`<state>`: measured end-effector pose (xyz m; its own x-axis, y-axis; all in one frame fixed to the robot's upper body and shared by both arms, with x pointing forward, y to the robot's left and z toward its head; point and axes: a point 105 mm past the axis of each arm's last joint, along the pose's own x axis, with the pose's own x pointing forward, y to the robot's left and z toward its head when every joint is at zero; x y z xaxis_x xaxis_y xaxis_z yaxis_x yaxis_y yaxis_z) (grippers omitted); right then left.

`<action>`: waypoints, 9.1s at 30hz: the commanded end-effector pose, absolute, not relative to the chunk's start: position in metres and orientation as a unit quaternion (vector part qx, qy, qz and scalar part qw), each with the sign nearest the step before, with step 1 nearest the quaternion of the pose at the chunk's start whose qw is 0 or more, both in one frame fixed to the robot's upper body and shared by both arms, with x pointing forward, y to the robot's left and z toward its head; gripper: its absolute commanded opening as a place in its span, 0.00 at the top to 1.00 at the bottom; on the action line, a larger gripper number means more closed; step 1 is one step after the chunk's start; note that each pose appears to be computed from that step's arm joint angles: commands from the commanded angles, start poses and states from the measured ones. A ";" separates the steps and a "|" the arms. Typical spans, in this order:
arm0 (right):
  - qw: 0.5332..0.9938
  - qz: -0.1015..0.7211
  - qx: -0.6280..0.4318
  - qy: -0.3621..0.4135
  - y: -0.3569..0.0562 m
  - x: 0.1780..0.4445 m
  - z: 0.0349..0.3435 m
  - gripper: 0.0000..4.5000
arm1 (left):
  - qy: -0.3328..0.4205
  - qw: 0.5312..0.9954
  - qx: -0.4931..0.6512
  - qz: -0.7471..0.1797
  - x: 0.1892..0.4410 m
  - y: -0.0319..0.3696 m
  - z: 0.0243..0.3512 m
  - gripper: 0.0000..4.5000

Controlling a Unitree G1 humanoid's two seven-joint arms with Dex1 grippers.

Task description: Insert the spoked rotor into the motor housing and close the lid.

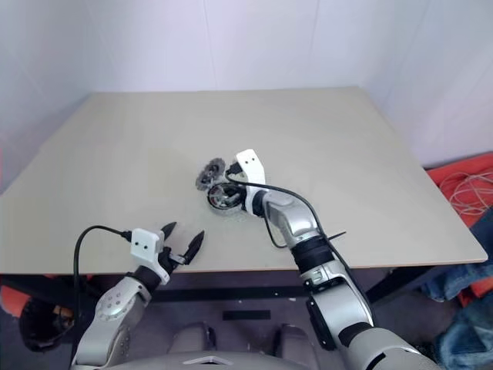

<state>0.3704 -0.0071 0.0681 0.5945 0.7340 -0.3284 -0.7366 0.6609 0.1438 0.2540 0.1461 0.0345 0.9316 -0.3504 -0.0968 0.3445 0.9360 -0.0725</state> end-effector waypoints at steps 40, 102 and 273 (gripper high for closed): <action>0.647 0.653 -0.384 0.091 0.006 0.342 0.107 0.12 | 0.019 0.985 -0.031 -0.168 0.261 0.142 0.047 0.00; 0.617 0.639 -0.437 0.139 -0.011 0.367 0.093 1.00 | 0.017 0.988 -0.037 -0.150 0.256 0.146 0.031 0.00; 0.621 0.637 -0.437 0.134 -0.063 0.325 0.108 0.37 | 0.018 0.985 -0.053 -0.161 0.266 0.138 0.048 0.00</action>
<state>0.3239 -0.0632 0.1014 0.1501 0.6713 -0.7259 -0.9293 -0.1548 -0.3353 0.2654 0.1391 0.0342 0.9479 -0.3107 -0.0706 0.3015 0.9463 -0.1168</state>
